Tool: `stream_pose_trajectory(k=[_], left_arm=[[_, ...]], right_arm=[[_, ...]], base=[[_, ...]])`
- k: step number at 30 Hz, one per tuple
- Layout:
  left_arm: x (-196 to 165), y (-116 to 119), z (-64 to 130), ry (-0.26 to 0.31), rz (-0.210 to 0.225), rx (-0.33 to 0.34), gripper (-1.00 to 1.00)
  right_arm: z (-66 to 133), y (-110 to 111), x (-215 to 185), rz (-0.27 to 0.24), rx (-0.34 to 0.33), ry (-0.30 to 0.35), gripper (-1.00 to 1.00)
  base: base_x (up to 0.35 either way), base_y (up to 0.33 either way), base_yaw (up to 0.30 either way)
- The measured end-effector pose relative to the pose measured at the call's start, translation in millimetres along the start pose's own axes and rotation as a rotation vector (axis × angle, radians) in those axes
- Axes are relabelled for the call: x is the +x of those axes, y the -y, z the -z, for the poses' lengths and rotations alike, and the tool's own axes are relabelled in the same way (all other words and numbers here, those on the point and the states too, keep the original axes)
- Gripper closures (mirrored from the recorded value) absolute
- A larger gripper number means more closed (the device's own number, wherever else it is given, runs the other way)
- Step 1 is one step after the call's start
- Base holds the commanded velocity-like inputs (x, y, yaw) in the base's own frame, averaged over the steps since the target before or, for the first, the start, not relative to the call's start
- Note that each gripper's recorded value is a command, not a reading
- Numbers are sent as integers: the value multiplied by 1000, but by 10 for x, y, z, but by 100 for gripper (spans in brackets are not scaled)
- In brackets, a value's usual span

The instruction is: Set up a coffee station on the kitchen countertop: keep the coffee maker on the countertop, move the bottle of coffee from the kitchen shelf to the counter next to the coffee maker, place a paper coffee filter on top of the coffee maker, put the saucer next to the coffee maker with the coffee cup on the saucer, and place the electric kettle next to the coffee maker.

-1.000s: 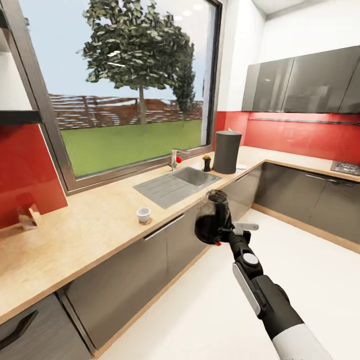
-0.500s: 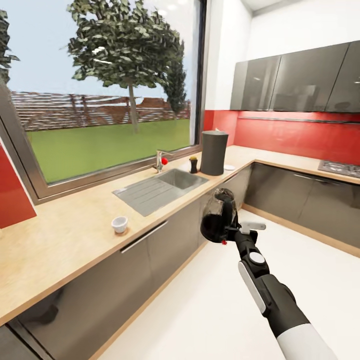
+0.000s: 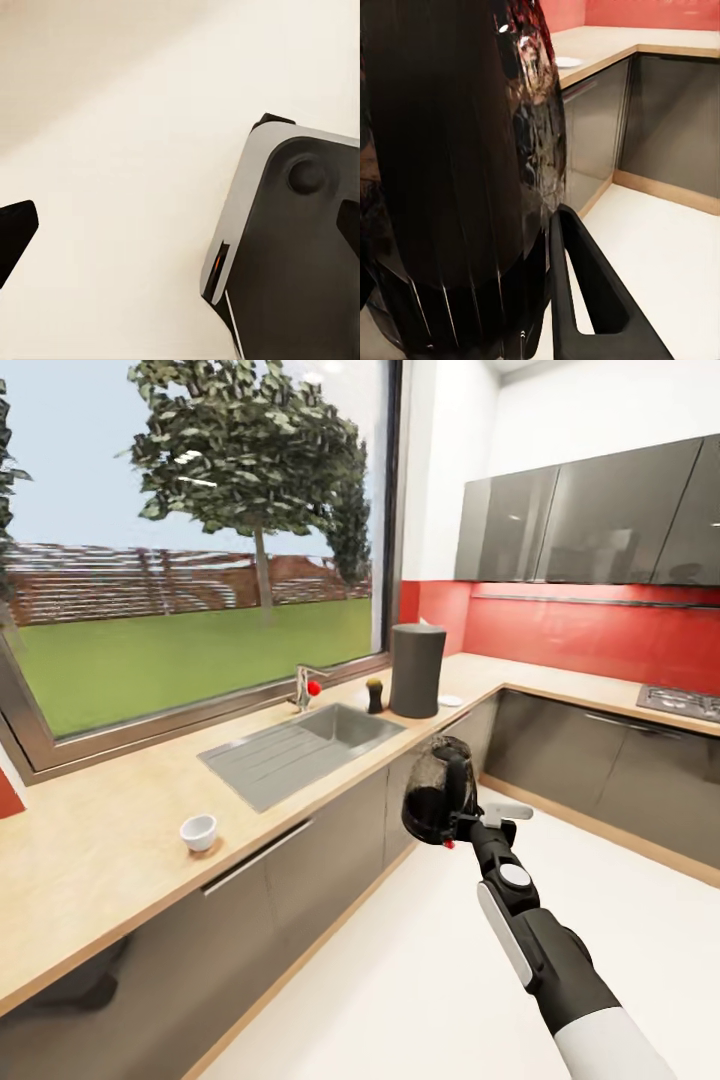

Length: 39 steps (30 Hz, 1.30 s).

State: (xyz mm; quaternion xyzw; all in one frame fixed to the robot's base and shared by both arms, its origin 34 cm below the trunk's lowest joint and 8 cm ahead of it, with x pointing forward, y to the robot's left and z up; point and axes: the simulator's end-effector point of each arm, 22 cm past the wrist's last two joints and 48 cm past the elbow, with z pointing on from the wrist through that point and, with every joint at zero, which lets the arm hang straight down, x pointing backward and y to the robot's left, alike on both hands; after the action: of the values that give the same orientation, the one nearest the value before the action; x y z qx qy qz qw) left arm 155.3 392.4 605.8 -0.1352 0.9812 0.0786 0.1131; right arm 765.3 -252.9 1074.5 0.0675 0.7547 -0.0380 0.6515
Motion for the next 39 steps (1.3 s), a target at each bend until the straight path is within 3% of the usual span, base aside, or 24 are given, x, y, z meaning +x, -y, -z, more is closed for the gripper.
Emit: stream_pose_trajectory(k=[32,39], left_arm=[[3,12,0,0,0,1,-100],[3,11,1,0,0,1,-100]], right_arm=[[2,-6,9,0,-1,-3,100],[2,-9,10,1,-1,-3,100]], base=[[262,-184,-254],[330,-24,-73]])
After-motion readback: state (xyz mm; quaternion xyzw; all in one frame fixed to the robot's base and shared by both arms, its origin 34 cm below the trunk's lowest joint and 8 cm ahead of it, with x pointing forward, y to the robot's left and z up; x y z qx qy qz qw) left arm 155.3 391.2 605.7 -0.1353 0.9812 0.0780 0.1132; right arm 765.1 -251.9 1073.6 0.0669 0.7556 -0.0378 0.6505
